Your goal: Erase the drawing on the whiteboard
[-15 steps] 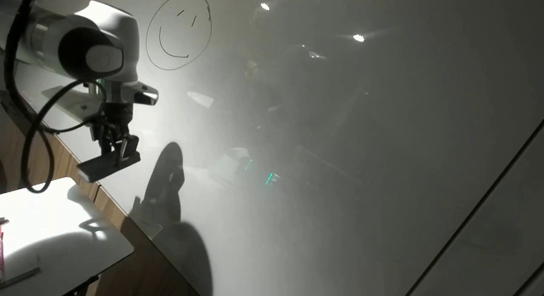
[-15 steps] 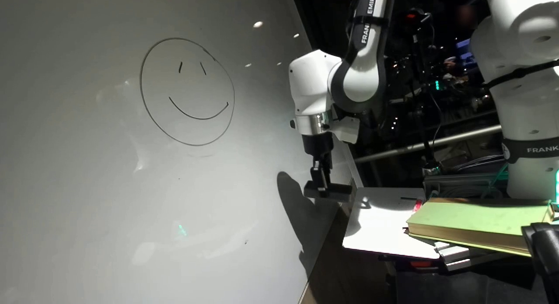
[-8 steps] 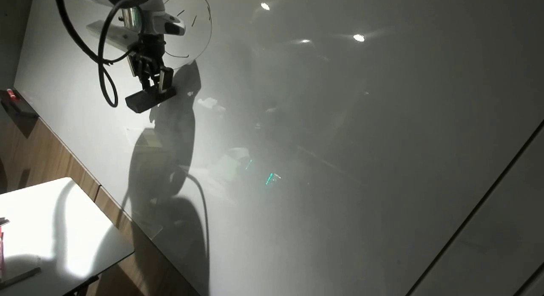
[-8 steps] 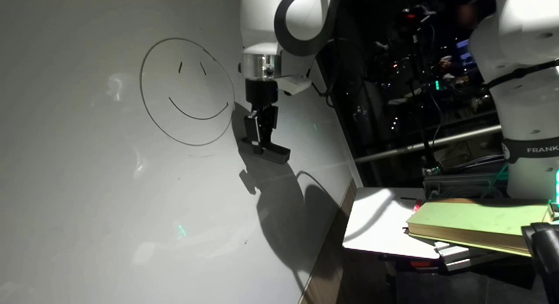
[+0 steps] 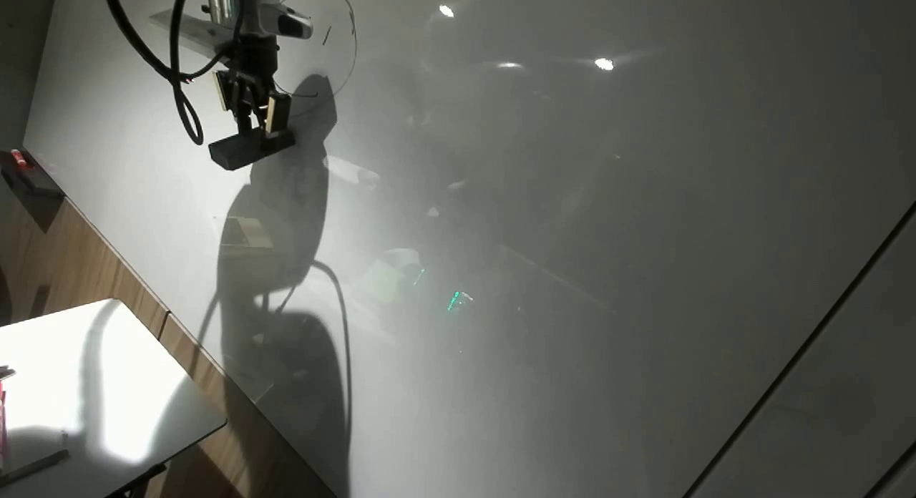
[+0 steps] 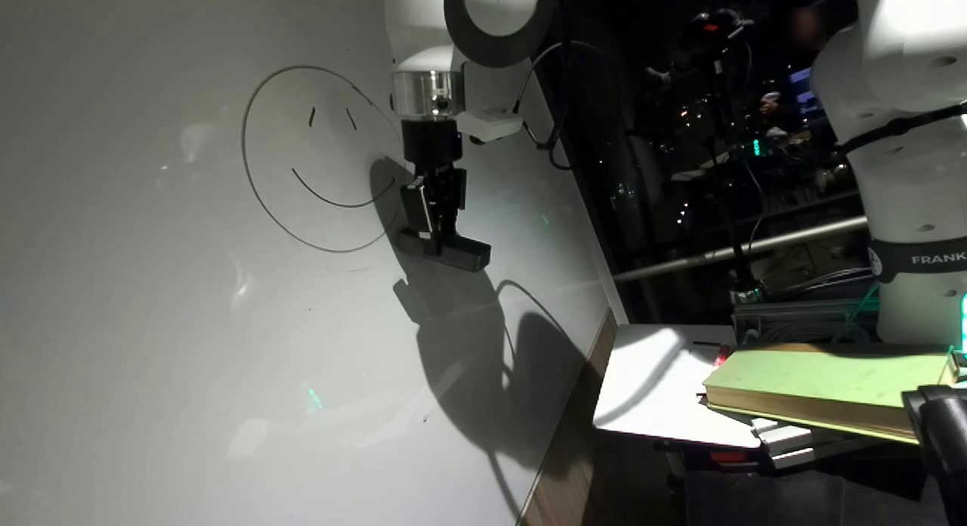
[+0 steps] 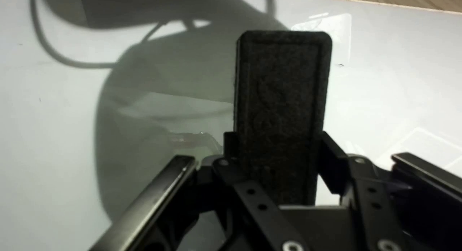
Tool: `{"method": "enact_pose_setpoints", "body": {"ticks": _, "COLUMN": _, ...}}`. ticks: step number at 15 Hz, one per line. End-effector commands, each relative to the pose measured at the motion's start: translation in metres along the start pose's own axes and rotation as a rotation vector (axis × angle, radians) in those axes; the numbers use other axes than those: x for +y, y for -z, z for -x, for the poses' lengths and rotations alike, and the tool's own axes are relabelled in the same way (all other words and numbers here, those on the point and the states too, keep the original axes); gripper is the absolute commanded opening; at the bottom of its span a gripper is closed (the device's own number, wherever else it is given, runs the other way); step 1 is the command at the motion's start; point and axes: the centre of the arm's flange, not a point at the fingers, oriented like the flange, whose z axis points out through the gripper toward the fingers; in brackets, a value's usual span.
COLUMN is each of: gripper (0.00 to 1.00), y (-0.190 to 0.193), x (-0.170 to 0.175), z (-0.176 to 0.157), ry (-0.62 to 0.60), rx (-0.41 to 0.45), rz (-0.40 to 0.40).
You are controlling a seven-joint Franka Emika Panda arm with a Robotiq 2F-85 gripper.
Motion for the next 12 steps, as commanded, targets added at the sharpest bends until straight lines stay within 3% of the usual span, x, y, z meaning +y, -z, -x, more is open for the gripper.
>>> {"method": "enact_pose_setpoints", "body": {"ticks": 1, "gripper": 0.3, "y": 0.03, "x": -0.012, "z": -0.044, "ry": -0.009, "rx": 0.071, "rz": -0.015}}
{"method": "enact_pose_setpoints", "body": {"ticks": 12, "gripper": 0.3, "y": 0.092, "x": 0.022, "z": -0.102, "ry": -0.044, "rx": 0.103, "rz": 0.02}}
